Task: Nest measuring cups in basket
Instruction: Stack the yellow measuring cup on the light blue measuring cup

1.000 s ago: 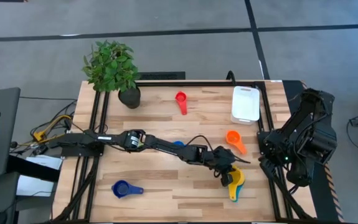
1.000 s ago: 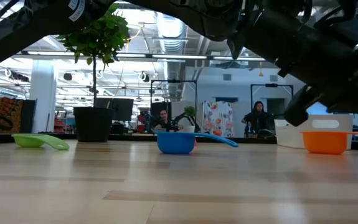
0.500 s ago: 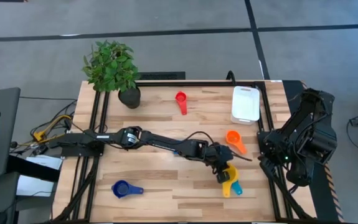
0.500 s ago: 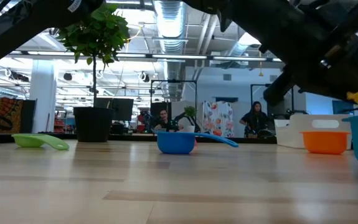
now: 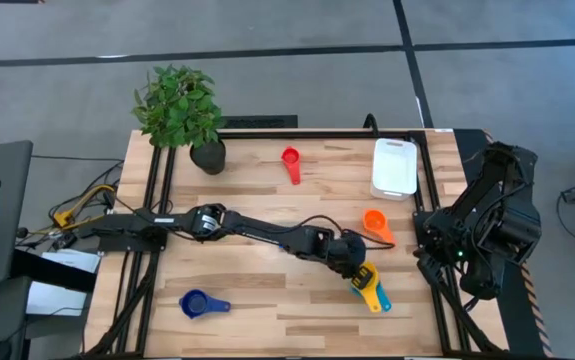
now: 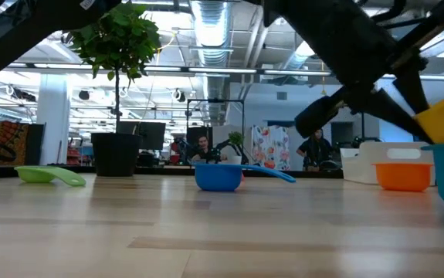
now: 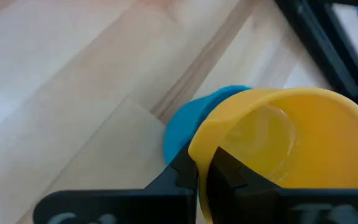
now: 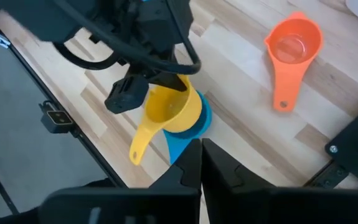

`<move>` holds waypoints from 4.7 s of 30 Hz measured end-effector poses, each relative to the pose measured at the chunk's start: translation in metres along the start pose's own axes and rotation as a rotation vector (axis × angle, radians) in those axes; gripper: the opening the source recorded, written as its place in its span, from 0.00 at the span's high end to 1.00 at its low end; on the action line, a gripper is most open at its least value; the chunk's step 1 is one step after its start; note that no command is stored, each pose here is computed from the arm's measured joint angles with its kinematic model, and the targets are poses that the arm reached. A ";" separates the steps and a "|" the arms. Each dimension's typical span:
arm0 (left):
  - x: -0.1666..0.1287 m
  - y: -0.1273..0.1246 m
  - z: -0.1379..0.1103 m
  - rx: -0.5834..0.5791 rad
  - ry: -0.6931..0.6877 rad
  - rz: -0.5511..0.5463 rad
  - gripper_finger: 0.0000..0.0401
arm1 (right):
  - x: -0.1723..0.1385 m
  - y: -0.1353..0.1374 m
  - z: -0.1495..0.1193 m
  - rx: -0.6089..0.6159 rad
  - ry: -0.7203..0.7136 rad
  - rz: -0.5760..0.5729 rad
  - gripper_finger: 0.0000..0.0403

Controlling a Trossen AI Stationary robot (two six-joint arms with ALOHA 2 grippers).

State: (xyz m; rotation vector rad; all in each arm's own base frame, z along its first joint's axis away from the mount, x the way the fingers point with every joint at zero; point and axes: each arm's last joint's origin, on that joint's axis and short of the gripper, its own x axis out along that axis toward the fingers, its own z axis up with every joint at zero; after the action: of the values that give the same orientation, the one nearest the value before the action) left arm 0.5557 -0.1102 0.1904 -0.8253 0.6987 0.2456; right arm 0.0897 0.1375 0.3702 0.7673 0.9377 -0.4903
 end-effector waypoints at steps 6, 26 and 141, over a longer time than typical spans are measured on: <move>-0.001 -0.004 -0.005 -0.034 -0.013 0.011 1.00 | 0.000 0.000 0.000 -0.027 0.000 0.001 0.91; -0.003 -0.002 -0.002 -0.090 0.030 -0.006 0.69 | 0.003 0.002 -0.002 -0.085 -0.005 -0.012 0.75; 0.057 0.074 0.042 0.496 -0.094 -0.324 0.71 | 0.201 0.014 -0.088 0.000 0.039 -0.410 0.97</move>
State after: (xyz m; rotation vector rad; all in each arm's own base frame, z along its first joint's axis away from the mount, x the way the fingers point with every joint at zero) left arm 0.5847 -0.0335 0.1289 -0.4371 0.4970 -0.1780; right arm 0.1562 0.2040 0.1713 0.5853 1.1373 -0.8342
